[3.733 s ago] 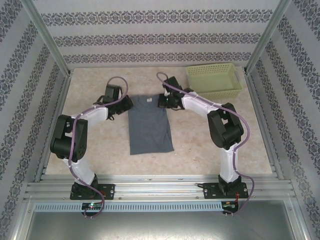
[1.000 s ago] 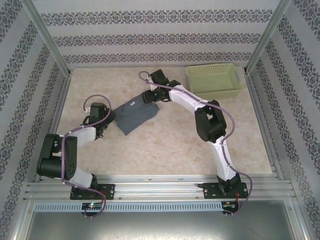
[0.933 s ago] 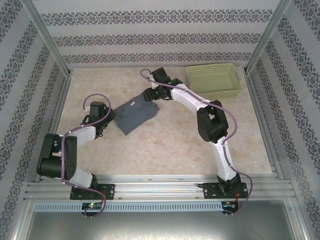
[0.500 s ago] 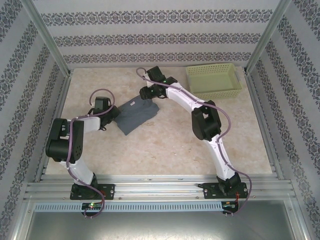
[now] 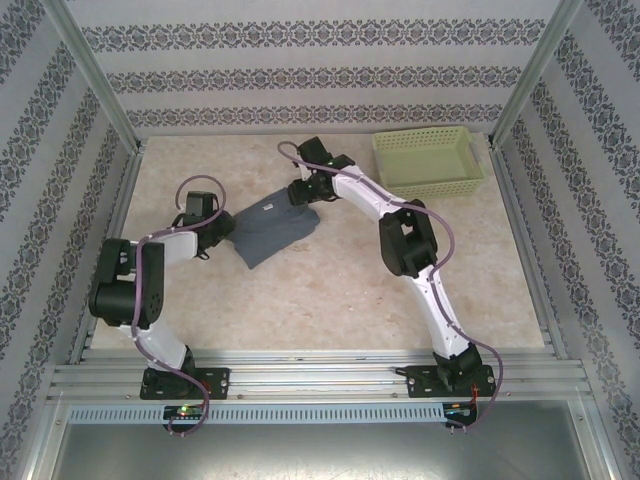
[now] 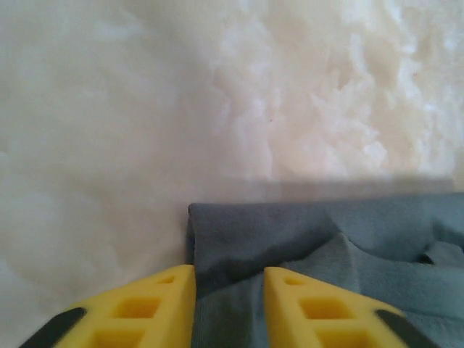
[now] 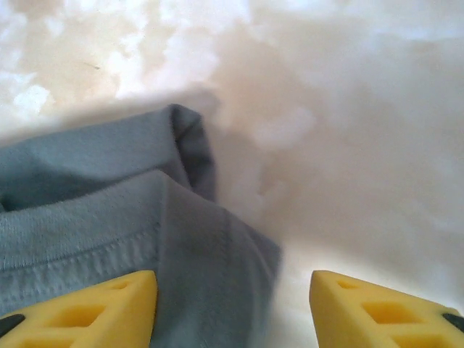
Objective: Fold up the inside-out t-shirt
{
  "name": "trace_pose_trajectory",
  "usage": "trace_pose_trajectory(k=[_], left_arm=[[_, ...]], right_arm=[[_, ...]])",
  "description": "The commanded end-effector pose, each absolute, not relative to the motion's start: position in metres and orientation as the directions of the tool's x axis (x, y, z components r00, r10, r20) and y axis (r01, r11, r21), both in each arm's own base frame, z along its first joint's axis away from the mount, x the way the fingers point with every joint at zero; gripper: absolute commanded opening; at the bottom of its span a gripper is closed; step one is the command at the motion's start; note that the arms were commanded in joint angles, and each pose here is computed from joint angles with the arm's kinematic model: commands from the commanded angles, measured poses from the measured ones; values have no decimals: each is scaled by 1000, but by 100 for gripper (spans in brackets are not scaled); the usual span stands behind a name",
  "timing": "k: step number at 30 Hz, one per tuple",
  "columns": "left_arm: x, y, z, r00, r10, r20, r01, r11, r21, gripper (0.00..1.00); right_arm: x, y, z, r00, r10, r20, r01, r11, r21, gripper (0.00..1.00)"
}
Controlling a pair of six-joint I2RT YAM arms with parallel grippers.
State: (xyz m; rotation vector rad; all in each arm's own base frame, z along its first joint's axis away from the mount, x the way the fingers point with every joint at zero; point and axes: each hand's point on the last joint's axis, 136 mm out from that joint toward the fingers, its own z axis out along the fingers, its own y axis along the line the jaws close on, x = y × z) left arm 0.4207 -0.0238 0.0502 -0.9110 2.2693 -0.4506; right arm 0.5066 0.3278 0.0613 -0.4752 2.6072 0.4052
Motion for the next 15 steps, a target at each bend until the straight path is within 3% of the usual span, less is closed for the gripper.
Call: trace_pose_trajectory(k=[1, 7, 15], left_arm=[[399, -10, 67, -549, -694, -467, -517, 720, -463, 40], [360, -49, 96, -701, -487, -522, -431, 871, -234, 60], [341, -158, 105, -783, -233, -577, -188, 973, -137, 74]], right_arm=[[491, 313, 127, -779, -279, -561, -415, 900, 129, 62], [441, 285, 145, -763, -257, -593, -373, 924, 80, 68], [379, 220, 138, -781, -100, -616, -201, 975, 95, 73]])
